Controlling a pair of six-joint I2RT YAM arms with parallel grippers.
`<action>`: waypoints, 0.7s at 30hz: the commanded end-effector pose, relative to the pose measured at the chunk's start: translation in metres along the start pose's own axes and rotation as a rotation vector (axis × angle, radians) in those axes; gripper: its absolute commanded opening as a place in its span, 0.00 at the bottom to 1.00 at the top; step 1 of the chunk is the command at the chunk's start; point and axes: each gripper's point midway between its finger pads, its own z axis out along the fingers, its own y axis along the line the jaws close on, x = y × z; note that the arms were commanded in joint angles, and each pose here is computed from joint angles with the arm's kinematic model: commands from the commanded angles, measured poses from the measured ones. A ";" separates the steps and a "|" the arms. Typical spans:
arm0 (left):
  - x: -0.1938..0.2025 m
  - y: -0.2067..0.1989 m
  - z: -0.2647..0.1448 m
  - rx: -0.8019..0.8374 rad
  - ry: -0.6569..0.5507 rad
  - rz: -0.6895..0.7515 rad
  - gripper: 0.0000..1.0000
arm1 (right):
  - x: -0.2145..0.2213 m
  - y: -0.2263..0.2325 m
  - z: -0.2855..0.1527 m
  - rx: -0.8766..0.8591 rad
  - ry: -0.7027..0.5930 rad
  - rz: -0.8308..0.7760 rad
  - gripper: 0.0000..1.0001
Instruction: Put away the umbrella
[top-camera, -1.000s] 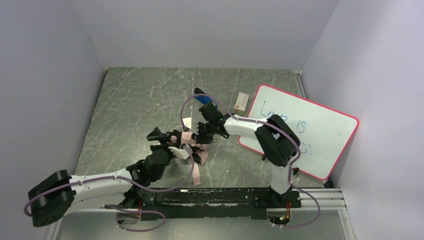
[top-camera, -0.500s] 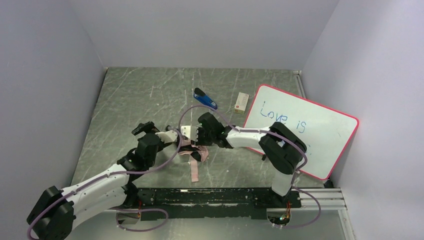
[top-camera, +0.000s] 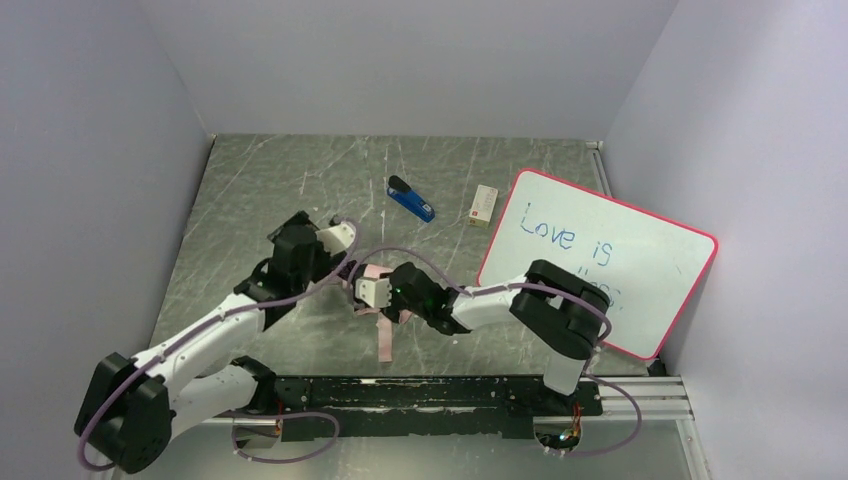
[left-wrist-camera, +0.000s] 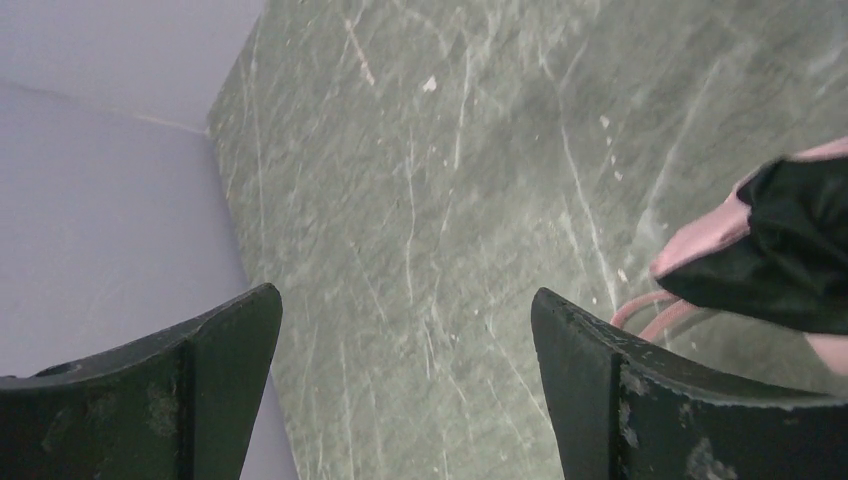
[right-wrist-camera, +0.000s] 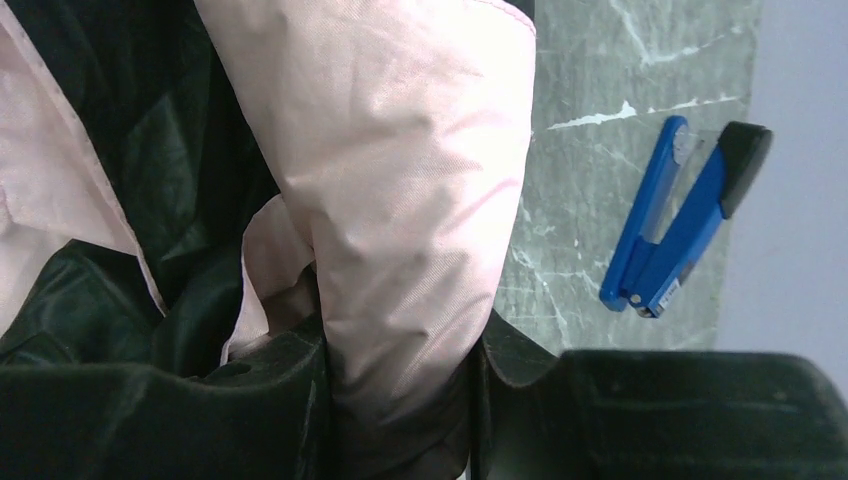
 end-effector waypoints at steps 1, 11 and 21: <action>-0.035 -0.008 0.011 0.189 -0.062 -0.038 0.97 | 0.063 0.063 -0.013 -0.098 0.231 -0.114 0.06; -0.067 -0.080 0.004 0.767 -0.040 0.079 0.97 | 0.060 0.088 -0.022 -0.007 0.262 -0.229 0.06; -0.067 -0.138 -0.016 1.124 -0.028 0.159 0.88 | 0.054 0.107 -0.028 0.045 0.239 -0.308 0.07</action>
